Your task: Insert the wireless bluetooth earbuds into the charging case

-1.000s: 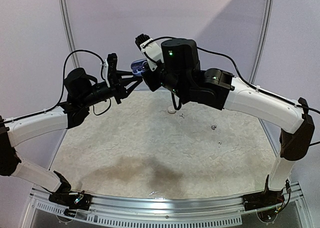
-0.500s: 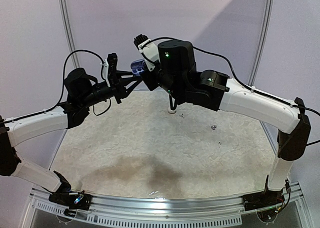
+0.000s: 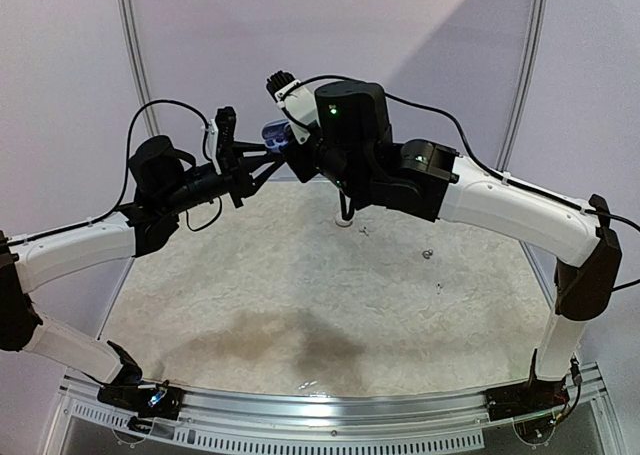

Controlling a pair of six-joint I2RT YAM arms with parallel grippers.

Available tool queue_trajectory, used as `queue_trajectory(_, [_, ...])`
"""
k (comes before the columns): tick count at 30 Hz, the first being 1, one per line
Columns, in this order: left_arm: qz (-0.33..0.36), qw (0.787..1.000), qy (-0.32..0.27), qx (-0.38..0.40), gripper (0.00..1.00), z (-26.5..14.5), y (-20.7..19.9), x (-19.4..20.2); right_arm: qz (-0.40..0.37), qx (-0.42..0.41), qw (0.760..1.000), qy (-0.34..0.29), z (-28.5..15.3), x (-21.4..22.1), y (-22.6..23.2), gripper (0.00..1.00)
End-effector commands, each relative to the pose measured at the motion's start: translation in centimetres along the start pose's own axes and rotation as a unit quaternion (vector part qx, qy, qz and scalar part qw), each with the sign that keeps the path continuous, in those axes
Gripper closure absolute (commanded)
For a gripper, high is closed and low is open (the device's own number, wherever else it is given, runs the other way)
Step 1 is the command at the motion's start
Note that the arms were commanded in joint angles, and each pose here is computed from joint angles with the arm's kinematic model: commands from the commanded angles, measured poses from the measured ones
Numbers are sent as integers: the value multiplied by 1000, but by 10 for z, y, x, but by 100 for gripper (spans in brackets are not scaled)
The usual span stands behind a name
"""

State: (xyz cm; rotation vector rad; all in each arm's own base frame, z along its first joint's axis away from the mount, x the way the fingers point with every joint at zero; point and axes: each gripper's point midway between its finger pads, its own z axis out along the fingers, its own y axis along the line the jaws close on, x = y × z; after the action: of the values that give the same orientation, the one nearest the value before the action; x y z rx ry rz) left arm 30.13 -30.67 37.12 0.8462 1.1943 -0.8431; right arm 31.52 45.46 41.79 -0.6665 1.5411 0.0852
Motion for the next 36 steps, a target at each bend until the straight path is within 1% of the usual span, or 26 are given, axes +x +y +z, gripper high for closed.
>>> queue_trajectory(1, [27,998,-47,7,100,-4,-6,-33,-54,8,997,46,12,36,12,82])
queue_trajectory(3, [25,998,-48,9,100,-4,-7,-33,-64,25,996,48,13,38,9,82])
queue_trajectory(7, [22,998,-51,7,100,-5,-5,-35,-83,24,995,54,16,44,12,81])
queue_trajectory(17, [21,999,-50,4,100,-4,-4,-33,-105,-3,993,57,14,47,21,81])
queue_trajectory(23, [22,999,-45,10,100,-4,-6,-27,-88,-35,995,30,12,31,29,81])
queue_trajectory(29, [25,999,-46,12,100,-3,-6,-28,-84,-62,994,25,10,28,37,81])
queue_trajectory(36, [24,999,-43,9,100,-3,-5,-25,-83,-32,996,24,10,25,26,81])
